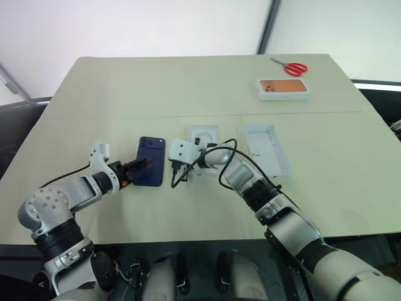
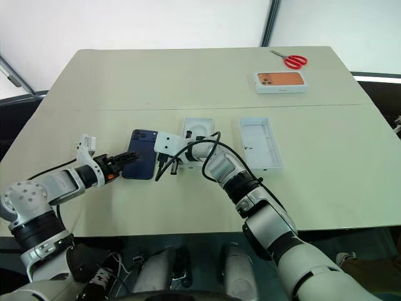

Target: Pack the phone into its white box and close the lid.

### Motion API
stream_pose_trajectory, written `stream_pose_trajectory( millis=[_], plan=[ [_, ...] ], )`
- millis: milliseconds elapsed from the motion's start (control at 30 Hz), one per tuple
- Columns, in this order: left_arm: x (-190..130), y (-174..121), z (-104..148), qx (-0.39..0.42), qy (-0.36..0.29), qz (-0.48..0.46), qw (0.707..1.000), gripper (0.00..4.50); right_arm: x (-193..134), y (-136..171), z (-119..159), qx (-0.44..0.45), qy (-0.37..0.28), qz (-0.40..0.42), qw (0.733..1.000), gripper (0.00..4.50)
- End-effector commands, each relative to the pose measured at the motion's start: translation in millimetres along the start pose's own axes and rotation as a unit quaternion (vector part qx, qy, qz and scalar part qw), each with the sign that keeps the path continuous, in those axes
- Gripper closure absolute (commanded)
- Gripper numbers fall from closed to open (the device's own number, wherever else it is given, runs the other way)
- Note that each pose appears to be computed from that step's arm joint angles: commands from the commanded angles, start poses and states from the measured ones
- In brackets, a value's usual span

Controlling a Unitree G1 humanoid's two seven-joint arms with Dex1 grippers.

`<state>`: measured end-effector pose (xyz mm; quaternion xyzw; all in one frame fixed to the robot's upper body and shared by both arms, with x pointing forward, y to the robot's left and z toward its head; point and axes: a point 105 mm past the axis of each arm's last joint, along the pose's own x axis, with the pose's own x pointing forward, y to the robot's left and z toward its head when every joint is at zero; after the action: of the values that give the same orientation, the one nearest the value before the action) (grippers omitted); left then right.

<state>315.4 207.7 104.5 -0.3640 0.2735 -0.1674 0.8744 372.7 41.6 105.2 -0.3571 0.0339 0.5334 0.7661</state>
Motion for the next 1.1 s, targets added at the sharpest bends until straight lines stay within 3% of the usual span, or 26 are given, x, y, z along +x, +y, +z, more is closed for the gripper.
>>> stream_pose_trajectory(
  millis=[33, 67, 367, 433, 600, 767, 933, 1033, 1100],
  plan=[
    [1, -1, 0, -0.018, -0.009, -0.012, 1.0, 3.59, -1, -7, 13, -0.008, -0.022, -0.009, 1.0, 4.5],
    [1, -1, 0, -0.018, -0.009, -0.012, 1.0, 4.01, -1, -7, 14, -0.008, -0.022, -0.009, 1.0, 4.5],
    [1, -1, -4, -0.022, -0.004, -0.023, 0.999, 4.01, -1, -7, 14, -0.01, -0.022, -0.012, 1.0, 4.5],
    [2, 0, -3, -0.027, -0.009, -0.019, 0.999, 4.47, -1, -7, 14, -0.009, -0.023, -0.012, 1.0, 4.5],
    [3, -4, 1, -0.042, -0.02, -0.041, 0.998, 4.48, -6, -13, 20, -0.002, -0.038, -0.022, 0.999, 4.5],
    [0, 3, 6, -0.065, -0.04, -0.038, 0.996, 4.48, -26, -23, 38, 0.082, -0.115, -0.016, 0.99, 4.5],
    [-4, -14, 16, -0.096, -0.062, -0.111, 0.987, 4.48, -53, -31, 43, 0.17, -0.167, 0.0, 0.971, 4.5],
    [-5, -14, 20, -0.11, -0.077, -0.121, 0.984, 4.5, -66, -30, 36, 0.192, -0.169, 0.016, 0.967, 3.61],
    [-8, -15, 23, -0.11, -0.084, -0.127, 0.982, 4.5, -72, -26, 23, 0.175, -0.143, 0.017, 0.974, 2.66]
  ],
)
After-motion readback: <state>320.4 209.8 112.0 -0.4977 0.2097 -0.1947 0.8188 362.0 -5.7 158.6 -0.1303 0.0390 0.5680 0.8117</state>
